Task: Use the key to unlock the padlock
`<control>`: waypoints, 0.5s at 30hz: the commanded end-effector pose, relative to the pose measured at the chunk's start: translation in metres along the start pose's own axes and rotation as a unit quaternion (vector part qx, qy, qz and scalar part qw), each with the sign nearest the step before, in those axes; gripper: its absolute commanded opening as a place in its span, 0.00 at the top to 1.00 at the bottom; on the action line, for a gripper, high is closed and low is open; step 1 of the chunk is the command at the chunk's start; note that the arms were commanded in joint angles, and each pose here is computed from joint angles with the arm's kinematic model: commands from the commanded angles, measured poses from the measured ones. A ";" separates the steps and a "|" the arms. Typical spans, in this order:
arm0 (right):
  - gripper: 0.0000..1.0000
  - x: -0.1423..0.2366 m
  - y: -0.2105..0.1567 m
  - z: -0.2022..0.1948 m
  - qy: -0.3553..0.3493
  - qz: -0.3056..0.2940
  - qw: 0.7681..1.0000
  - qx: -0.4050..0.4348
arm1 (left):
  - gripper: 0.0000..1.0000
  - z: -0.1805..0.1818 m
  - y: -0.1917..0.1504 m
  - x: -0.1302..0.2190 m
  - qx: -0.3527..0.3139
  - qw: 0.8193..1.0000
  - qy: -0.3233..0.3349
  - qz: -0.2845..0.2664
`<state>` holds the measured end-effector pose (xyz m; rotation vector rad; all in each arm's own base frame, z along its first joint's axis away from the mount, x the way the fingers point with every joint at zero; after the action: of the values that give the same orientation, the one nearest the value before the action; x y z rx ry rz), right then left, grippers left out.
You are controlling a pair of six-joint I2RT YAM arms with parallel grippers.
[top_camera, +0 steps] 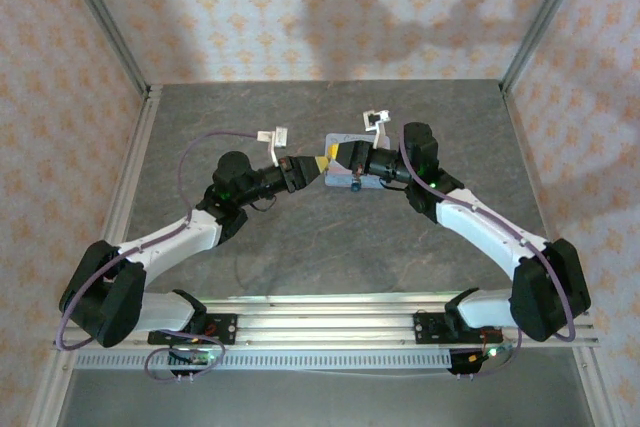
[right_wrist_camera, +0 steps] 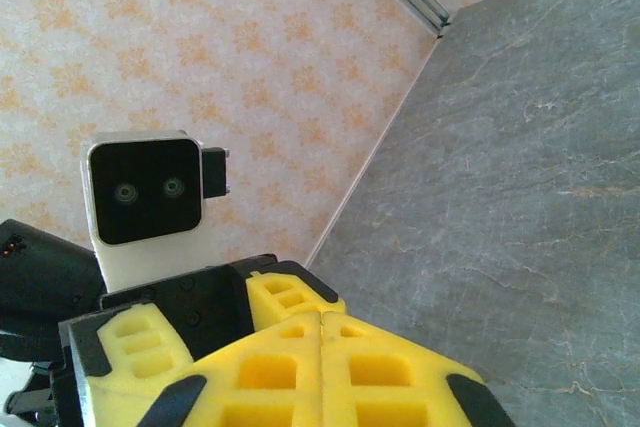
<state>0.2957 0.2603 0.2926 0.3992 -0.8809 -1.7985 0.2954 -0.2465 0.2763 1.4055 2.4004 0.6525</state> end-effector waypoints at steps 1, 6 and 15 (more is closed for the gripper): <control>1.00 0.003 0.010 0.009 0.021 -0.025 0.999 0.008 | 0.61 -0.021 0.013 -0.005 -0.020 0.999 -0.038 -0.014; 1.00 0.002 0.009 0.009 0.023 -0.024 0.999 0.006 | 0.62 -0.021 0.013 -0.007 -0.018 0.999 -0.042 -0.010; 1.00 0.003 0.007 0.008 0.027 -0.026 0.999 -0.001 | 0.77 -0.023 0.015 -0.008 -0.019 0.999 -0.045 -0.012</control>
<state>0.2958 0.2604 0.2948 0.4121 -0.8436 -1.8229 0.2996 -0.2498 0.2787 1.4058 2.3919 0.6276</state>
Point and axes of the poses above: each hand's point on the last joint's axis, 136 mm out from that joint toward the fingers, its own x axis back along the fingers, its own z axis along the line the jaws close on, y = z × x, the point moved 3 cm from there along x, back along the fingers, and after that the axes turned 7 degrees about x, right-handed, at the moved point
